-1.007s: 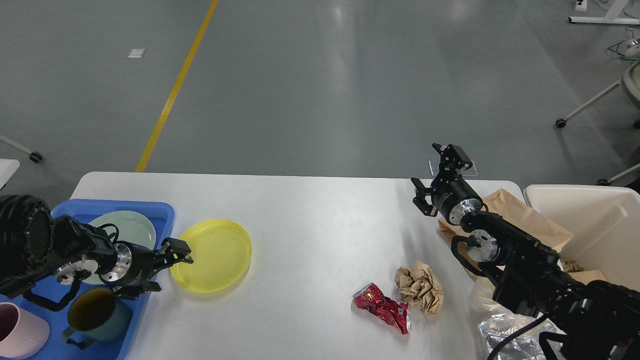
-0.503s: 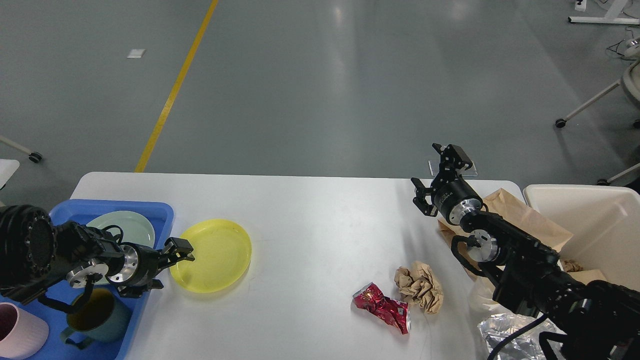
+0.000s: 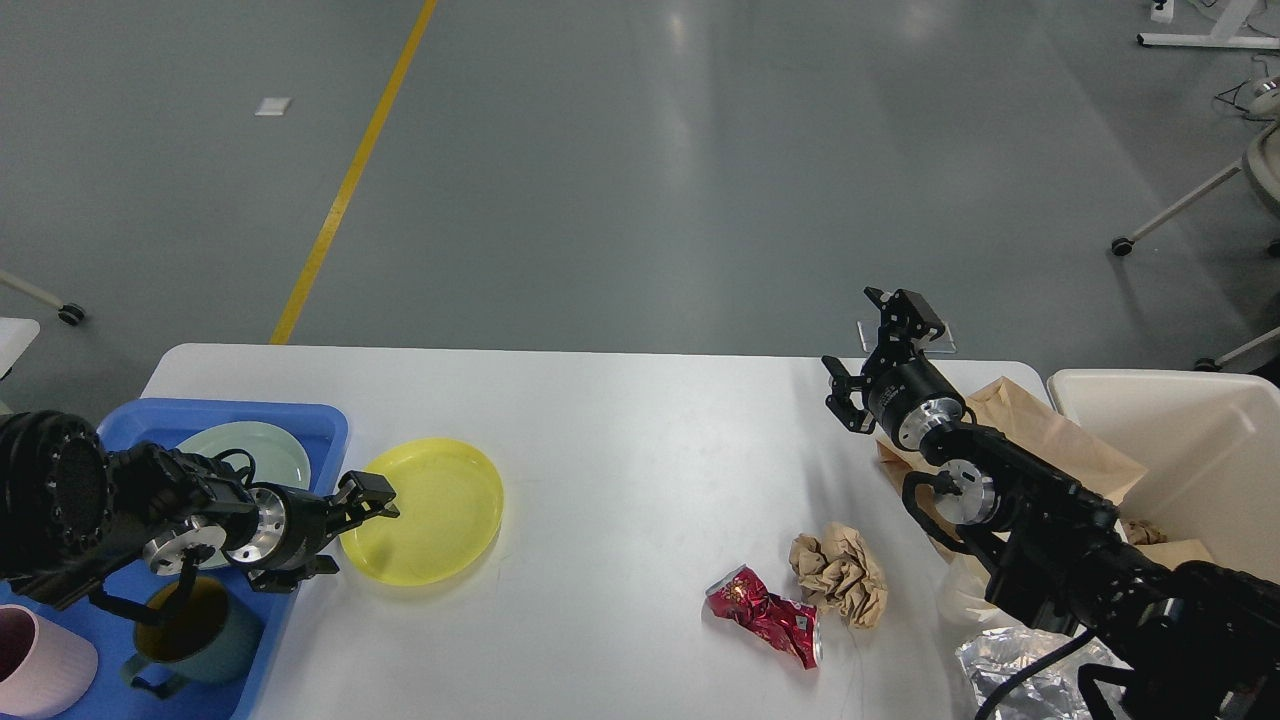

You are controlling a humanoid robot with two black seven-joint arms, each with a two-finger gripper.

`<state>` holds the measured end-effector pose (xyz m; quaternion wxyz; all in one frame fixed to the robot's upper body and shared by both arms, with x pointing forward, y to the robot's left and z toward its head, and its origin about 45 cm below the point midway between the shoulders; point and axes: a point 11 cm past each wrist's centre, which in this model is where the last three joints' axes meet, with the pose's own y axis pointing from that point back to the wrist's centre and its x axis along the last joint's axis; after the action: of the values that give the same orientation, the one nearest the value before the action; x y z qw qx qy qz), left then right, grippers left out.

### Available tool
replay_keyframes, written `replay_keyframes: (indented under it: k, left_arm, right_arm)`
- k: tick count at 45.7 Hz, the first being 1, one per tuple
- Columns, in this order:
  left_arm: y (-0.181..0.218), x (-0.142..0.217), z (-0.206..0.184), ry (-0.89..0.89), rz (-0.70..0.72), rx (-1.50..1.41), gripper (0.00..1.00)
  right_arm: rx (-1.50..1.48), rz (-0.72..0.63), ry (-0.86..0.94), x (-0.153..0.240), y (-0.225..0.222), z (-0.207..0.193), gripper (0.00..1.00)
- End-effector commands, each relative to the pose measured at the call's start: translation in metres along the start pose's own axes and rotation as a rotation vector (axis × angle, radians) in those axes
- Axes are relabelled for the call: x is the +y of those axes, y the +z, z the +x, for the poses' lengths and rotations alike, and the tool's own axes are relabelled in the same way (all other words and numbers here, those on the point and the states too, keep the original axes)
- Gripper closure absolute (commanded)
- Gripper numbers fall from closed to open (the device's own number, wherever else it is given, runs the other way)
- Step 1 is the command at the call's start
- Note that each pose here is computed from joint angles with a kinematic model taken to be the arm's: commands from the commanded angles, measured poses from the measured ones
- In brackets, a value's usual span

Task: Tidy desktop
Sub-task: 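Grip the edge of the yellow plate with the left gripper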

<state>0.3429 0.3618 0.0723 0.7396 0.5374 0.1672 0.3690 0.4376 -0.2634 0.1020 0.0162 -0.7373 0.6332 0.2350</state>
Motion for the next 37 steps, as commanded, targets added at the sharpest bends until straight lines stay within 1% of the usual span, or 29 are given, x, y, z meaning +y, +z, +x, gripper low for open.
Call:
replay_keyframes:
  k: [1, 9, 15, 17, 22, 27, 31, 37]
  left_arm:
    - [-0.005, -0.005, -0.002, -0.002, 0.019, 0.010, 0.06]
    - [-0.007, -0.007, -0.003, -0.003, 0.037, 0.020, 0.07]
    - [-0.006, -0.008, -0.005, -0.007, 0.038, 0.014, 0.12]
    - [-0.006, -0.008, -0.005, -0.010, 0.040, 0.011, 0.16]
    - [-0.006, -0.008, -0.008, -0.034, 0.053, 0.007, 0.30]
    - [-0.007, -0.007, -0.011, -0.068, 0.064, 0.010, 0.38]
    - [-0.006, -0.008, -0.011, -0.072, 0.068, 0.009, 0.42]
    - [-0.005, -0.008, -0.014, -0.097, 0.067, 0.013, 0.53]
  right_arm:
    - [0.000, 0.000, 0.000, 0.000, 0.000, 0.000, 0.00]
    - [0.000, 0.000, 0.000, 0.000, 0.000, 0.000, 0.00]
    - [0.001, -0.001, 0.000, 0.000, 0.000, 0.000, 0.00]
    - [0.000, 0.000, 0.000, 0.000, 0.000, 0.000, 0.00]
    - [0.000, 0.000, 0.000, 0.000, 0.000, 0.000, 0.00]
    - [0.000, 0.001, 0.000, 0.000, -0.001, 0.000, 0.00]
    - [0.001, -0.001, 0.000, 0.000, 0.000, 0.000, 0.00]
    - [0.000, 0.000, 0.000, 0.000, 0.000, 0.000, 0.00]
